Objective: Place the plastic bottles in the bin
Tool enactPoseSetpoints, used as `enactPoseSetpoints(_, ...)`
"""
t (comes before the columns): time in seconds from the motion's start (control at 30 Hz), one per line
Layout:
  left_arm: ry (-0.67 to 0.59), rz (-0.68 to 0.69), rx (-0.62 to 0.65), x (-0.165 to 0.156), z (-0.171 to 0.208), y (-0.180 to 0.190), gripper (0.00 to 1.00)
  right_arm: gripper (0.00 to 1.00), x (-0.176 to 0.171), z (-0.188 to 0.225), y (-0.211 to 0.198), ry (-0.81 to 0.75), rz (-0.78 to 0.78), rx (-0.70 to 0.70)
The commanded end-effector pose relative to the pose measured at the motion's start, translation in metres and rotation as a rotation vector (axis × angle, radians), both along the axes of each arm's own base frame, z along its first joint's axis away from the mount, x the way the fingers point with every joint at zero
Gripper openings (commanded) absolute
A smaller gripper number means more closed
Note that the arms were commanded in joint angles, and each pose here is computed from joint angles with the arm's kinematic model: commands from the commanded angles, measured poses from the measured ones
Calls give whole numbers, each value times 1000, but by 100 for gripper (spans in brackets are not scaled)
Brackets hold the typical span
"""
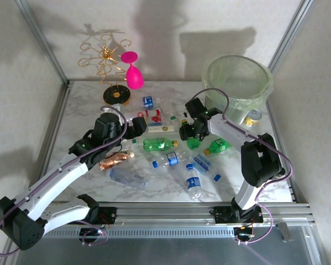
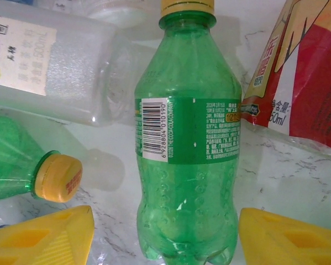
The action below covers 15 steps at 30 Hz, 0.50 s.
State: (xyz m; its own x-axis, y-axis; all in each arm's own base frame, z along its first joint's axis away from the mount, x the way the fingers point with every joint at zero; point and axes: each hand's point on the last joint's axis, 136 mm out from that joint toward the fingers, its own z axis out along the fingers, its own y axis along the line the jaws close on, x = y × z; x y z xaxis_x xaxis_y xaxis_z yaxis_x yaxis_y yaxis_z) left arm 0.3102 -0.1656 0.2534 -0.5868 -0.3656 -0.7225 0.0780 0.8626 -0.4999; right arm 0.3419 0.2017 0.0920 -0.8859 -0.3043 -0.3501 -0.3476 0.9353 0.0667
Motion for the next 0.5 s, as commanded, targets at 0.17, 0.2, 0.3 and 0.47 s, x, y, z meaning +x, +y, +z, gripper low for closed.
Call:
enactPoseSetpoints(0.17,2,-31,47,9,-6,-9,99,71,4,-12,-7,-3,-19,-23)
enactPoseSetpoints(0.2,4,-36,48,10,-7,-11,100,70,6,-14,-6,-1,-23,-20)
enactPoseSetpoints(0.3,0,-59,40,13,-5,-17,99,69,11,-24,-3,15,-22,-30)
enactPoseSetpoints(0.47,-18,-44,65,12,-7,-11,99,68,21,-31,0,6,-36,-41)
